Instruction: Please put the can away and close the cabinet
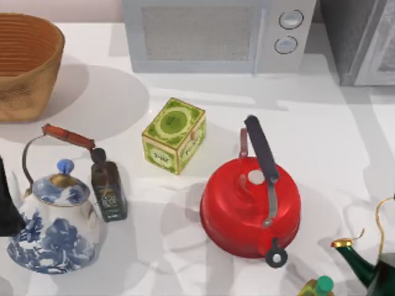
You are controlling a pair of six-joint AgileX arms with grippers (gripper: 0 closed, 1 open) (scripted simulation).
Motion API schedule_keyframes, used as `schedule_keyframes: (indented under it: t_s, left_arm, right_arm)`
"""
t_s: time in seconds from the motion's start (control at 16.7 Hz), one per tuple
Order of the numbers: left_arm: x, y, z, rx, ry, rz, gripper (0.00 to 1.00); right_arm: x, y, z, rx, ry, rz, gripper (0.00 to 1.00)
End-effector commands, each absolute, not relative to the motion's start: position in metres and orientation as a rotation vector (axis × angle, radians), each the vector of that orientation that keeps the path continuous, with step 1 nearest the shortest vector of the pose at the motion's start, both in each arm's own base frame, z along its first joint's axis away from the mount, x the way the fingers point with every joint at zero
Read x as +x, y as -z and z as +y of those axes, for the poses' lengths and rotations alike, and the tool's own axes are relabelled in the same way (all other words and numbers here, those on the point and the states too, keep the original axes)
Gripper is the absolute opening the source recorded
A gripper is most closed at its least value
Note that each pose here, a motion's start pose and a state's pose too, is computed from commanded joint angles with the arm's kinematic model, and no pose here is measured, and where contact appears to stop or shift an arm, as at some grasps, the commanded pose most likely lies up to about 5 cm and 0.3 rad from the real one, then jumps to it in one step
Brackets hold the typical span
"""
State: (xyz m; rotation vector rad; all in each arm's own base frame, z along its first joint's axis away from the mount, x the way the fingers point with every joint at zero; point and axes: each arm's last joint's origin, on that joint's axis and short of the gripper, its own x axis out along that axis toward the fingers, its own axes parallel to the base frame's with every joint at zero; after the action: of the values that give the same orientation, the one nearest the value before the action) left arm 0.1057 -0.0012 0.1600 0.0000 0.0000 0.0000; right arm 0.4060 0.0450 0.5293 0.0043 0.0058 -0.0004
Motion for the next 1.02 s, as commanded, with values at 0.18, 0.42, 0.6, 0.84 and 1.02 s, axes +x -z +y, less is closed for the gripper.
schedule_keyframes:
  t_s: [0.18, 0.42, 0.6, 0.84, 1.02]
  left_arm:
    - [0.106, -0.16, -0.001, 0.0, 0.0, 0.0, 1.0]
    - [0.106, -0.16, -0.001, 0.0, 0.0, 0.0, 1.0]
    - [0.106, -0.16, -0.001, 0.0, 0.0, 0.0, 1.0]
    - [0.106, -0.16, -0.001, 0.0, 0.0, 0.0, 1.0]
    - [0.106, -0.16, -0.001, 0.0, 0.0, 0.0, 1.0]
  right_arm:
    - [0.406, -0.529, 0.046, 0.004, -0.002, 0.006, 1.0]
    - [0.401, -0.532, 0.044, 0.003, -0.004, 0.001, 1.0]
    - [0.383, -0.538, 0.04, 0.004, -0.003, -0.008, 1.0]
    - [0.328, -0.544, 0.03, 0.002, -0.001, -0.018, 1.0]
    - [0.274, -0.525, 0.022, 0.0, 0.0, -0.004, 1.0]
